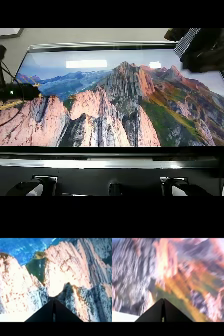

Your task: Fold the clothes and pants, and hang the long-sleeved shirts on hangers.

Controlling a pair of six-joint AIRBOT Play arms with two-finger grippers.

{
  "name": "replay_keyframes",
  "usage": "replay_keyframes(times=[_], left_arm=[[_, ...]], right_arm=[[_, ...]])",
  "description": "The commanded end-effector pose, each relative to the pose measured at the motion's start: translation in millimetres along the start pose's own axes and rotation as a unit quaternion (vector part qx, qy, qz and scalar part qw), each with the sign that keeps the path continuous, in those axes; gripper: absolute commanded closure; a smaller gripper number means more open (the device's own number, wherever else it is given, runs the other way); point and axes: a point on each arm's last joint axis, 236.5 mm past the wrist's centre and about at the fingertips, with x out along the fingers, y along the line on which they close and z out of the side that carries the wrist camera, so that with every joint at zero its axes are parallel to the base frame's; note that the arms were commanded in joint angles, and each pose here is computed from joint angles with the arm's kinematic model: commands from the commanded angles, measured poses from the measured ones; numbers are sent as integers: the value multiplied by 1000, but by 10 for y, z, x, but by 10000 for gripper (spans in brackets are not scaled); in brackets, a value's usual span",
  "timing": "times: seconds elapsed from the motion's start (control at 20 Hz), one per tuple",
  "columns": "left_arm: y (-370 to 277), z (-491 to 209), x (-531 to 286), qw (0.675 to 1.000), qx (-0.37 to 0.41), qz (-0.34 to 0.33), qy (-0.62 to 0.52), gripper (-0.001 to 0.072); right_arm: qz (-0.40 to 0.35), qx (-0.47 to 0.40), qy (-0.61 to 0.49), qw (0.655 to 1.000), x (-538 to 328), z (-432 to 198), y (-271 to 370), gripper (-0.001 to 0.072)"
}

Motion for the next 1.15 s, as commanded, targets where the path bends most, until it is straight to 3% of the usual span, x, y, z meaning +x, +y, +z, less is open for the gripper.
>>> replay_keyframes(times=[0.0,1.1], left_arm=[[104,-323,59,999,29,19,37,682],[107,-318,66,999,28,19,36,682]], right_arm=[[29,-38,100,994,387,-640,282,684],[30,-37,114,992,392,-717,279,684]])
